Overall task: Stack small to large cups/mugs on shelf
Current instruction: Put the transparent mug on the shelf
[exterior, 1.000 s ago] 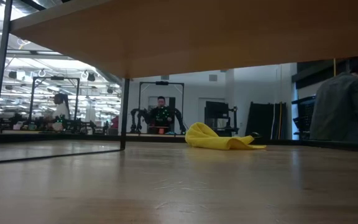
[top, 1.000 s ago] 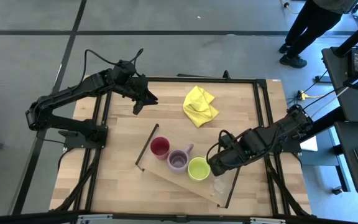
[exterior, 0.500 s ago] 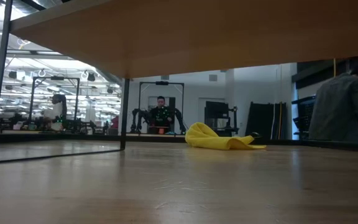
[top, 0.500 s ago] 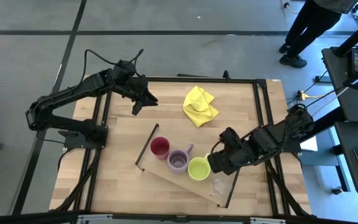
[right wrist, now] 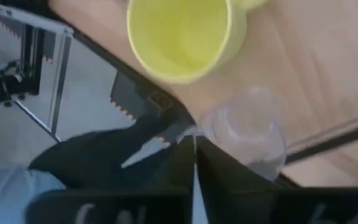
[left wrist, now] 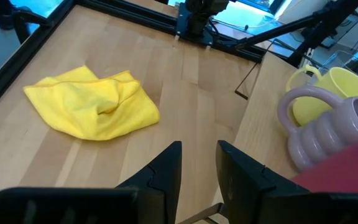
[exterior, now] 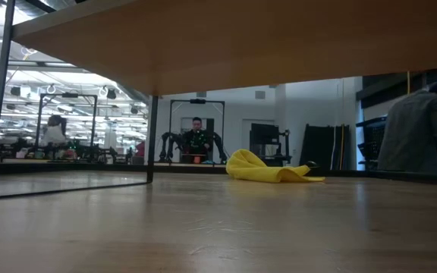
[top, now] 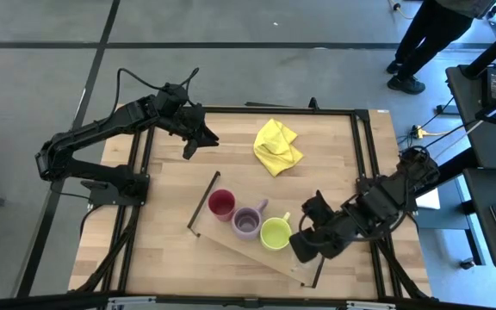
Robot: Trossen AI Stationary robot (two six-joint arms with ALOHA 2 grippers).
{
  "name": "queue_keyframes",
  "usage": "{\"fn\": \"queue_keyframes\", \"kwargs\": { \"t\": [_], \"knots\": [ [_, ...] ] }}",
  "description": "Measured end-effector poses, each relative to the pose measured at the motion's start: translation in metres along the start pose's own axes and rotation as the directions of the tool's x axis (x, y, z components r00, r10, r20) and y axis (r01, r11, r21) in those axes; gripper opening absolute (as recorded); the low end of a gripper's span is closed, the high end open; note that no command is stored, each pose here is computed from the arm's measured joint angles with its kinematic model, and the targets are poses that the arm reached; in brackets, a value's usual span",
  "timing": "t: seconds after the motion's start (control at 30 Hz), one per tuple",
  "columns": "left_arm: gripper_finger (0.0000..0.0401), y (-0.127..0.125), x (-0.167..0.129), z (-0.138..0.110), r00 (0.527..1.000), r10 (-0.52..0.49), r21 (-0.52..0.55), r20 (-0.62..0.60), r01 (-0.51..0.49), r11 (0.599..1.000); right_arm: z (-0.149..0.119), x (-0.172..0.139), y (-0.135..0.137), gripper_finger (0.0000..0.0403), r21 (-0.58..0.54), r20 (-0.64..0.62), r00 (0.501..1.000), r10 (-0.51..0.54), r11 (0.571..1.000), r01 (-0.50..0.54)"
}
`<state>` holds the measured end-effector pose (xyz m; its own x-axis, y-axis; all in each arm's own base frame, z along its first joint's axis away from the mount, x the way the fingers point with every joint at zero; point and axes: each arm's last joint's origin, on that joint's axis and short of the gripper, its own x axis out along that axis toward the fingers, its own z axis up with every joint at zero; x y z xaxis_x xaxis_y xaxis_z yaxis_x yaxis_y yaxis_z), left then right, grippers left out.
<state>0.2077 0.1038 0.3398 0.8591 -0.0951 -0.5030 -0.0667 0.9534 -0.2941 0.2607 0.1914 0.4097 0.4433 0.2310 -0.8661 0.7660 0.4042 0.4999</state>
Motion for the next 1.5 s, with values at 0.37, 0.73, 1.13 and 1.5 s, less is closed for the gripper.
{"fn": "queue_keyframes", "kwargs": {
  "t": [0.37, 0.73, 1.13, 1.5],
  "knots": [
    [0.0094, 0.0, 0.0, 0.0, 1.0, 0.002, 0.002, 0.002, -0.002, 1.0, -0.018, 0.0, 0.011, 0.0003, 0.09, -0.118, 0.986, 0.118, 0.99, -0.108],
    [0.0094, 0.001, 0.0, 0.001, 0.999, 0.034, 0.007, 0.006, -0.034, 0.999, -0.033, 0.048, 0.025, 0.0002, 0.08, -0.249, 0.967, 0.048, 0.996, -0.028],
    [0.0094, 0.001, 0.0, 0.0, 1.0, 0.03, -0.002, -0.004, -0.03, 1.0, -0.042, 0.094, 0.025, 0.0001, 0.063, -0.173, 0.982, -0.073, 0.994, 0.086],
    [0.0094, 0.001, 0.0, 0.0, 1.0, 0.03, -0.003, -0.005, -0.03, 1.0, -0.039, 0.09, 0.02, 0.0001, 0.06, -0.135, 0.985, -0.11, 0.991, 0.119]
  ]
}}
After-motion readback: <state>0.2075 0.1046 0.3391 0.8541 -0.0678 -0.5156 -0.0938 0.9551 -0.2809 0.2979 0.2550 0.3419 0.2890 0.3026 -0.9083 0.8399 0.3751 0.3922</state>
